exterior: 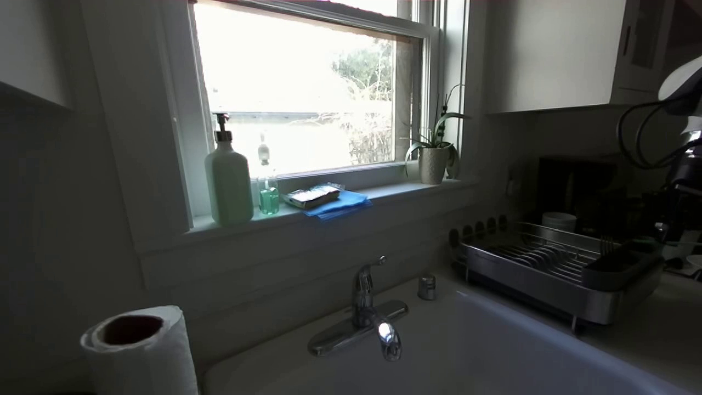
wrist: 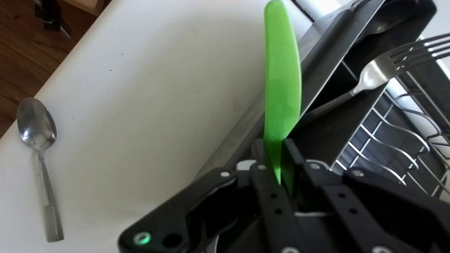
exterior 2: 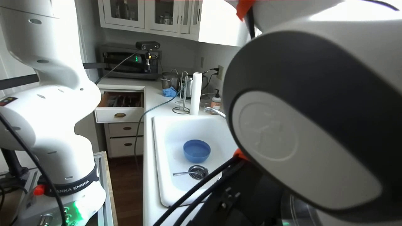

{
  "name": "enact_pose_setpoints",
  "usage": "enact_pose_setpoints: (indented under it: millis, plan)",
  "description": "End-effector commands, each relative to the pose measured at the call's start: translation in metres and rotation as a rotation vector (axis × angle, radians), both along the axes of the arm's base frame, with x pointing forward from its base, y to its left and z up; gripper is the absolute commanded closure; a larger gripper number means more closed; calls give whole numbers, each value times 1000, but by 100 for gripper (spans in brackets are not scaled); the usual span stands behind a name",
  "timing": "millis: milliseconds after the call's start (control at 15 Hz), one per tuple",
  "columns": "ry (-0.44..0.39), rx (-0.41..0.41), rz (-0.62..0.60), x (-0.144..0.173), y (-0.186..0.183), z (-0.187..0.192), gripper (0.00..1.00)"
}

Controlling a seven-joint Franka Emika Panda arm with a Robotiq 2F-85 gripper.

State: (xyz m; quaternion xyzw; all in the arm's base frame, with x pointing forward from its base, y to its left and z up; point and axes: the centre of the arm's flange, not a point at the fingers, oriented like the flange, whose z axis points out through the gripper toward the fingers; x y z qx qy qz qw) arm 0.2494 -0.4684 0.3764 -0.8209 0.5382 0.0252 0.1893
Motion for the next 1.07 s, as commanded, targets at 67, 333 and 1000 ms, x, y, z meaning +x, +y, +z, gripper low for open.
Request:
enact_pose_setpoints:
  millis: [67,333,1000]
  plan:
    - [28,92,-78,15,-17,-4,96]
    - [30,129,-130,20,-26,-5,96]
    - [41,163,-273,19,-48,-15,96]
